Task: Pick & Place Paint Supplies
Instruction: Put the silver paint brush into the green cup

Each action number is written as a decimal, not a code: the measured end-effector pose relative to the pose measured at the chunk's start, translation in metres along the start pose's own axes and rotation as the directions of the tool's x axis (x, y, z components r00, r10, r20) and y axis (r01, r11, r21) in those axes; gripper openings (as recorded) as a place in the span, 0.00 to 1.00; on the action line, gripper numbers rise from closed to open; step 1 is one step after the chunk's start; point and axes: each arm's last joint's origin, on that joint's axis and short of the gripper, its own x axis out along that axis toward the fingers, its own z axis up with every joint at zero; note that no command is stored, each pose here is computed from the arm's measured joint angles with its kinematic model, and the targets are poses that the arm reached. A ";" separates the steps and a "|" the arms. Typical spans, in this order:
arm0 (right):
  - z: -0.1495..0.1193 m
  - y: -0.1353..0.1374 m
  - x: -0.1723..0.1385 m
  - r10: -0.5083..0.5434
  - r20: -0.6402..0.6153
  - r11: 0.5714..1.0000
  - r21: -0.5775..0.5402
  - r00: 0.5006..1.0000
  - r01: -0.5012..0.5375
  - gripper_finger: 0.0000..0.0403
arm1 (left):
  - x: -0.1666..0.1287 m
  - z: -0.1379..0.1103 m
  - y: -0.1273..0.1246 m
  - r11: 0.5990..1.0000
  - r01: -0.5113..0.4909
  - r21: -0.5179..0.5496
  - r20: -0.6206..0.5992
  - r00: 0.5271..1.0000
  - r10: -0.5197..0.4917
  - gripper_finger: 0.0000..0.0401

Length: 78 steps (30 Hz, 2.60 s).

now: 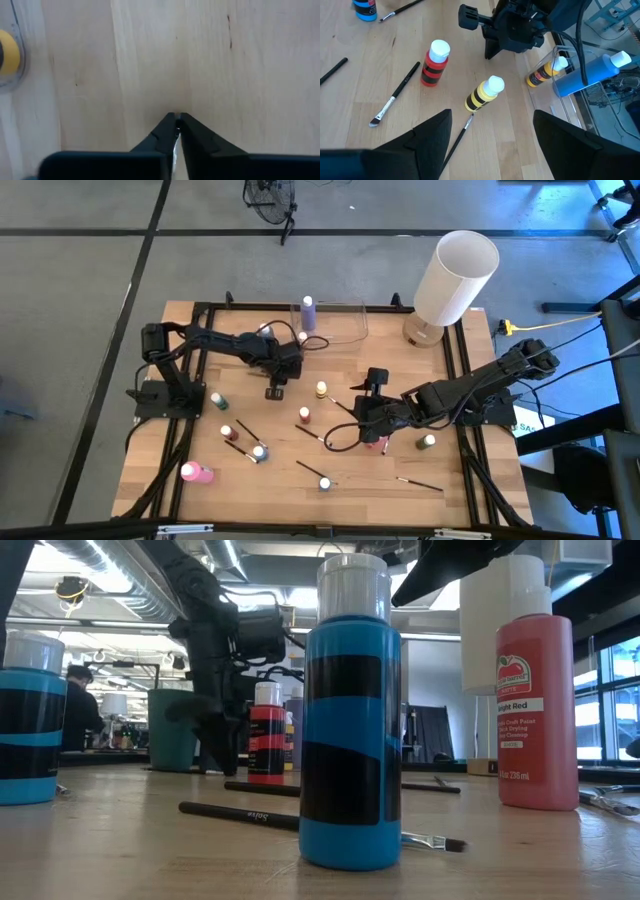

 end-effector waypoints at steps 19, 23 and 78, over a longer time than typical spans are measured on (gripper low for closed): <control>0.000 0.003 0.000 0.118 -0.015 0.993 -0.018 0.993 -0.118 0.70 | -0.031 0.029 -0.029 0.998 -0.065 0.021 -0.012 0.998 0.065 0.00; 0.000 0.003 0.000 0.118 -0.014 0.993 -0.017 0.993 -0.118 0.70 | -0.038 0.037 -0.036 0.996 -0.081 0.034 -0.019 0.996 0.081 0.00; -0.002 -0.007 0.010 0.086 -0.041 0.996 0.041 0.995 -0.084 0.71 | -0.191 -0.137 -0.052 0.805 -0.280 -0.523 0.821 0.092 0.564 0.00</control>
